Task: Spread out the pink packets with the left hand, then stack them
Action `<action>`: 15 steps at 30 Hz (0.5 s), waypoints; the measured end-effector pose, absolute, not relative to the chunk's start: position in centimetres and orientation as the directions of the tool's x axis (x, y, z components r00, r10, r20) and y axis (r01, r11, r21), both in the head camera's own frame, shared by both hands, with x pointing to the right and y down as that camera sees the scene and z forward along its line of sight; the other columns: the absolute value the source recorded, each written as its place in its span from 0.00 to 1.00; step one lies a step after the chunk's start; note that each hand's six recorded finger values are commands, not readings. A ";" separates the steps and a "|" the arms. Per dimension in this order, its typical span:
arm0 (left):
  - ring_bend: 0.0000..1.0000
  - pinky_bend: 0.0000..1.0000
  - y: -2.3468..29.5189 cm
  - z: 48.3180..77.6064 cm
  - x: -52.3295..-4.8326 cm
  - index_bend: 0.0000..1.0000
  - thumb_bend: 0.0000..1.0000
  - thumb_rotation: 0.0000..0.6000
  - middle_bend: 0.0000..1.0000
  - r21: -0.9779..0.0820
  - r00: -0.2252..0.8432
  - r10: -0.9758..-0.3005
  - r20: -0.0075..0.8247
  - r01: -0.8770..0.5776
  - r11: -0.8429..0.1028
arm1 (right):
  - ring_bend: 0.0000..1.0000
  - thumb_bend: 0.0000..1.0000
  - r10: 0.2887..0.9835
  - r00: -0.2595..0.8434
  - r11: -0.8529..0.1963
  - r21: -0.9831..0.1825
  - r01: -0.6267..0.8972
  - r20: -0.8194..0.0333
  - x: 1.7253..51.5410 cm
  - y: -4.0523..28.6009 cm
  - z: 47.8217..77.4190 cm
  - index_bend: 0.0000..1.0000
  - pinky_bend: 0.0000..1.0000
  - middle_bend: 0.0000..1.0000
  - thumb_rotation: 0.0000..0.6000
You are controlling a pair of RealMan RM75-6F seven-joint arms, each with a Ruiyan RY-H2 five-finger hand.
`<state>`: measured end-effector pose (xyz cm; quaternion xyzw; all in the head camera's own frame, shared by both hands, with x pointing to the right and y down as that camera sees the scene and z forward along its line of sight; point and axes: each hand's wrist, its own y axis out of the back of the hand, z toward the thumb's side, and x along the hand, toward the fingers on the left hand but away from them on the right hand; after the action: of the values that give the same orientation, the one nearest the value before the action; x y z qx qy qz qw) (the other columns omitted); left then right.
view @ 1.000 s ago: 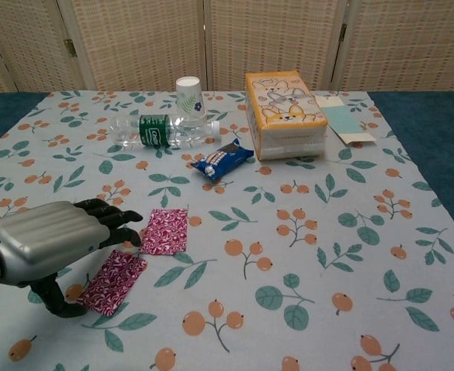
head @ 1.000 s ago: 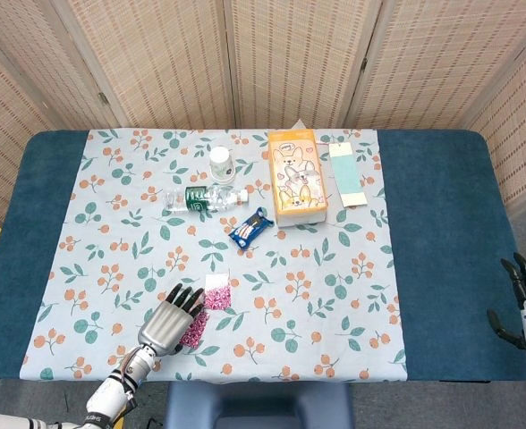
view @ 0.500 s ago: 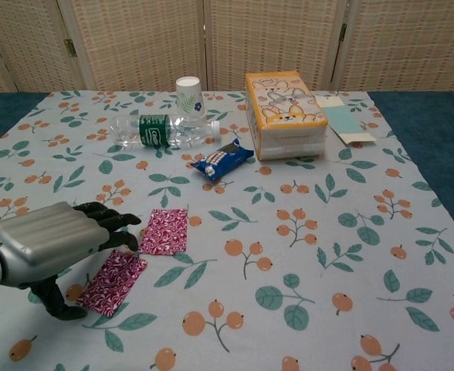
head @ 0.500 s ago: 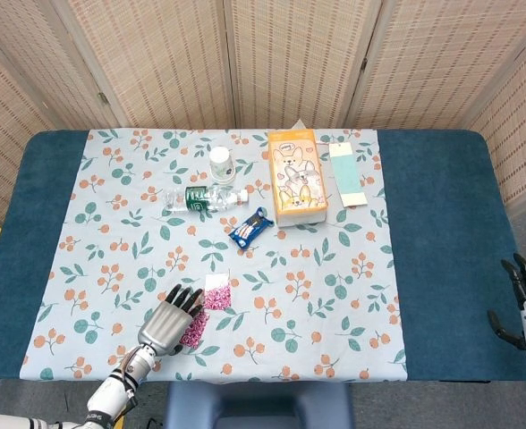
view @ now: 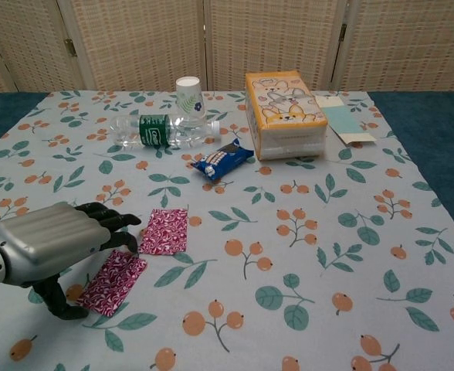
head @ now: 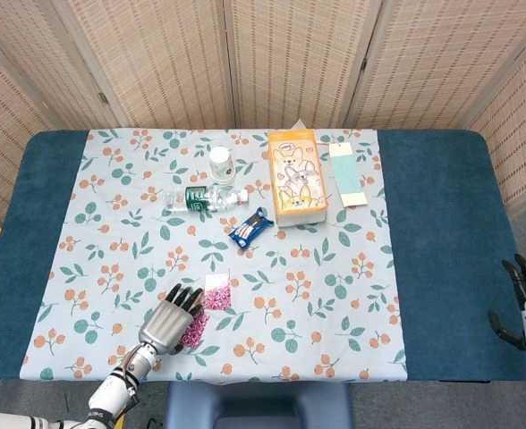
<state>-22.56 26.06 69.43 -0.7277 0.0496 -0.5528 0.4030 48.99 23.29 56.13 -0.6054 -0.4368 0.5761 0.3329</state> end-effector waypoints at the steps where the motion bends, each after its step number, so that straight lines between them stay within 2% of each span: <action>1: 0.00 0.00 26.0 69.4 -22.5 0.22 0.24 1.00 0.00 -0.641 0.384 -0.518 0.765 0.374 -0.670 | 0.00 0.39 0.912 -0.046 -0.397 -0.906 0.145 -0.407 49.0 23.3 56.1 0.00 0.00 0.00 1.00; 15: 0.00 0.00 26.2 69.6 -22.6 0.28 0.25 1.00 0.00 -0.640 0.383 -0.517 0.765 0.370 -0.674 | 0.00 0.39 0.911 -0.045 -0.400 -0.905 0.145 -0.410 48.9 23.2 56.3 0.00 0.00 0.00 1.00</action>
<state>-22.55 26.15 69.63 -0.7286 0.0506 -0.5531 0.4008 48.95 23.18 56.29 -0.6062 -0.4357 0.5766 0.3320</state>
